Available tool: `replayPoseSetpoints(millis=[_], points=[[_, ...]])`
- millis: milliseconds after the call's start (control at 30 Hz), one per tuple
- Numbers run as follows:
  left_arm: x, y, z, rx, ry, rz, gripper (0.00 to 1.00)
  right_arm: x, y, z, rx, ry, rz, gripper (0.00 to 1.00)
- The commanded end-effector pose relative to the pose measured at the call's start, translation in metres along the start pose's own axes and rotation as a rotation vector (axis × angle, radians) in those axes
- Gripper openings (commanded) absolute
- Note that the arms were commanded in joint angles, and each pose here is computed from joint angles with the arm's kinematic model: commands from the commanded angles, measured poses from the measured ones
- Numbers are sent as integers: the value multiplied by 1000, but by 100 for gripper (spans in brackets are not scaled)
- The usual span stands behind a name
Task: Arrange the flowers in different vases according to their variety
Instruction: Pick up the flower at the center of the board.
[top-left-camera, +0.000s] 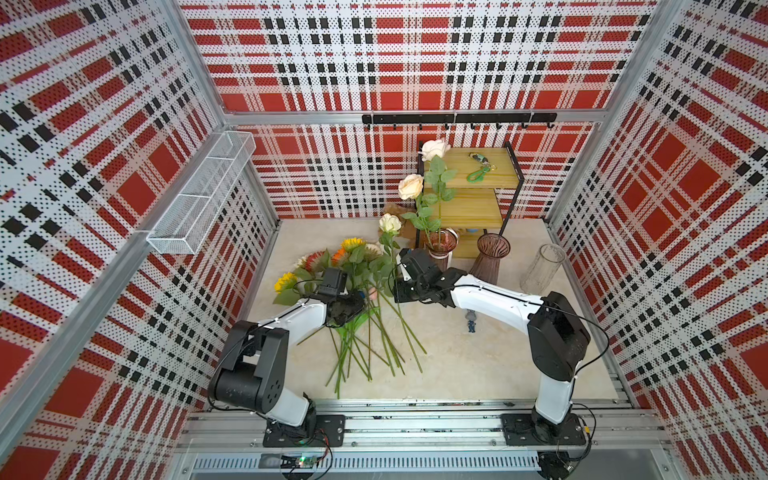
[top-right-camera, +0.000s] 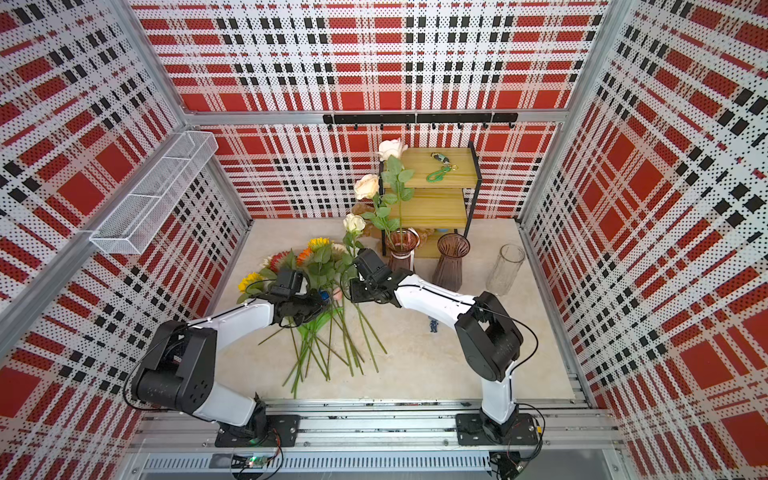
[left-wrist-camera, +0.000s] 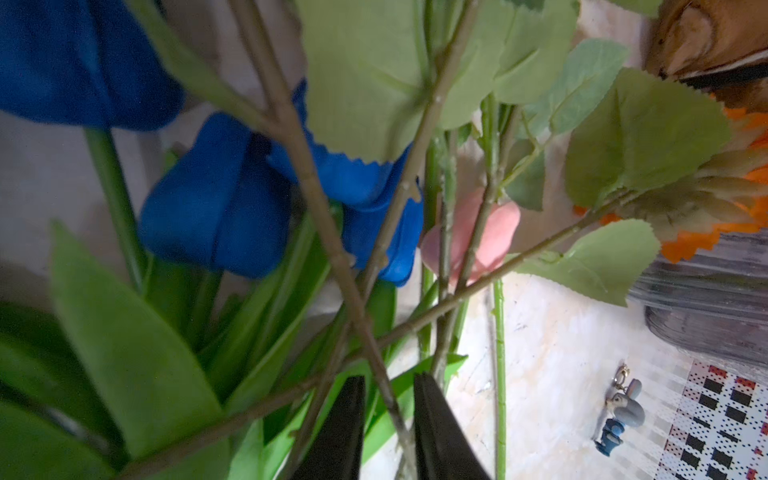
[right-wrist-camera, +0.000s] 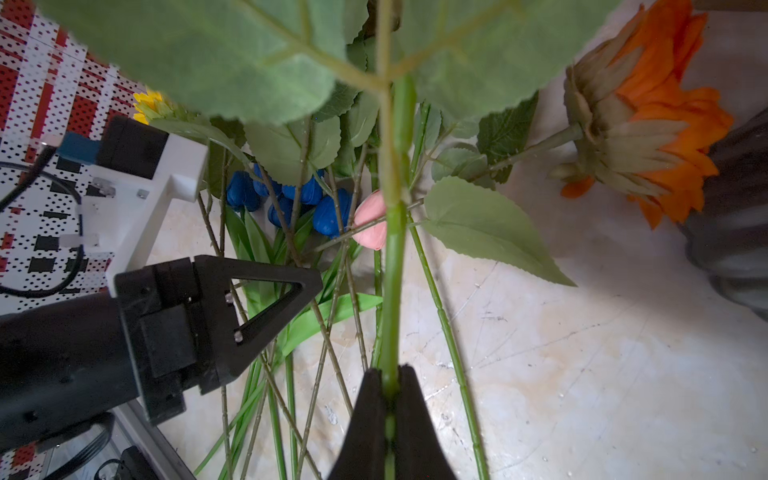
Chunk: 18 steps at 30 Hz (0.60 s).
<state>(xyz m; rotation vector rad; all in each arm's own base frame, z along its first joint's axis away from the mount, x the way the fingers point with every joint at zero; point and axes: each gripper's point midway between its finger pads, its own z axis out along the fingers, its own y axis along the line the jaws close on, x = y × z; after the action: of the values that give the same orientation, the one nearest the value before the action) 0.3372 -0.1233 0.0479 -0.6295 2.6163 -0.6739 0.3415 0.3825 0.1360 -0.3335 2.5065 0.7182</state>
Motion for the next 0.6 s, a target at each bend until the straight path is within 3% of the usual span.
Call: replayPoseSetpoints(millis=[0, 167, 367, 567], points=[[-3, -2, 4, 13, -8, 14, 23, -10, 7, -15, -8, -35, -18, 0], [-9, -1, 5, 13, -16, 14, 15, -14, 11, -21, -16, -48, -29, 0], [-12, 0, 9, 15, -15, 16, 14, -15, 12, -24, -17, -51, -36, 0], [-14, -4, 7, 29, -17, 19, 2, -17, 17, -31, -26, -67, -50, 0]])
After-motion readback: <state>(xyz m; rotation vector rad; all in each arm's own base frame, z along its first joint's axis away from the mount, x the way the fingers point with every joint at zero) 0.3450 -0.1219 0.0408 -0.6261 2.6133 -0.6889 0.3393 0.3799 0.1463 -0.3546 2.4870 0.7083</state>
